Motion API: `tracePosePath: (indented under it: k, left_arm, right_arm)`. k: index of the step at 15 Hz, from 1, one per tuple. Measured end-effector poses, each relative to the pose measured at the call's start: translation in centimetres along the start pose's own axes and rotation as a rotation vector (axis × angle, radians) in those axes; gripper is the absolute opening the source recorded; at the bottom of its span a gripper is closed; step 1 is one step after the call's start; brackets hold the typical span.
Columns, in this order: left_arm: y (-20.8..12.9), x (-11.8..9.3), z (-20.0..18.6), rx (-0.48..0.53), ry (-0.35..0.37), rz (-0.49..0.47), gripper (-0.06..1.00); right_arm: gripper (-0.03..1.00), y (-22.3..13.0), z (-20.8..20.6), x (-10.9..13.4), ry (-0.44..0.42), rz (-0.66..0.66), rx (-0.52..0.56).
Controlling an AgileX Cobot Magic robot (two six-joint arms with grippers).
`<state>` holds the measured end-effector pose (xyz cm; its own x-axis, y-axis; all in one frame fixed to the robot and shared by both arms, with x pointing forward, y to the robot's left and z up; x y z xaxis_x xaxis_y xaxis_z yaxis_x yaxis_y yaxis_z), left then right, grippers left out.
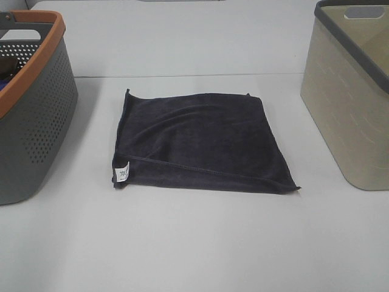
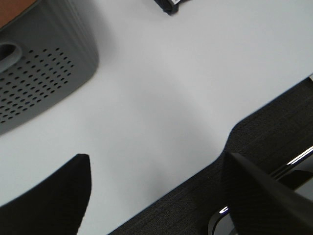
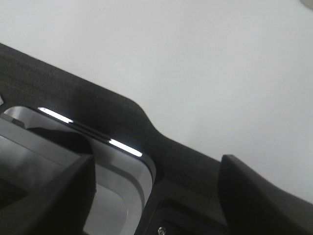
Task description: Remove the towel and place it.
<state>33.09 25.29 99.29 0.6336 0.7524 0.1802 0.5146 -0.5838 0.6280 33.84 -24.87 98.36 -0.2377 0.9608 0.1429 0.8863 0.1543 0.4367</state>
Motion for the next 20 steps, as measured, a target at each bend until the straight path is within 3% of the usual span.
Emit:
tracePosePath:
  k: [2, 5, 8, 18, 20]
  left_arm:
    - [0.1, -0.4, 0.0, -0.007, -0.022, 0.012, 0.71]
    - [0.2, -0.5, 0.0, -0.011, -0.032, 0.015, 0.71]
    - [0.2, -0.5, 0.0, -0.011, -0.033, 0.017, 0.71]
    - [0.2, -0.6, 0.0, -0.012, -0.036, 0.013, 0.71]
    - [-0.1, 0.4, 0.0, 0.003, 0.024, -0.061, 0.71]
  right_arm:
    - [0.67, -0.9, -1.2, 0.0, 0.017, -0.037, -0.120]
    - [0.67, -2.1, -4.1, 0.0, 0.052, -0.075, -0.401]
    - [0.67, -2.8, -5.3, 0.0, 0.072, -0.084, -0.555]
    - [0.67, -2.9, -5.4, 0.0, 0.074, -0.085, -0.570]
    - [0.67, -2.8, -5.4, -0.2, 0.050, -0.060, -0.575]
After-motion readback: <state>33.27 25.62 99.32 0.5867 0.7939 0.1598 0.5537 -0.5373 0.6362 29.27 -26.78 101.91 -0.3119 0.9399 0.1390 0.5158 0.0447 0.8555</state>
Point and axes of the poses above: a point on each arm's last joint axis where the gripper is mounted, z pointing out along that axis toward the gripper, x along the wrist's bending axis when the last joint is at zero, y = z × x, the point moved 7 cm from there along z, pointing out along that axis toward the gripper, and after that the axes turned 12 degrees about z, right-handed, at the moved point
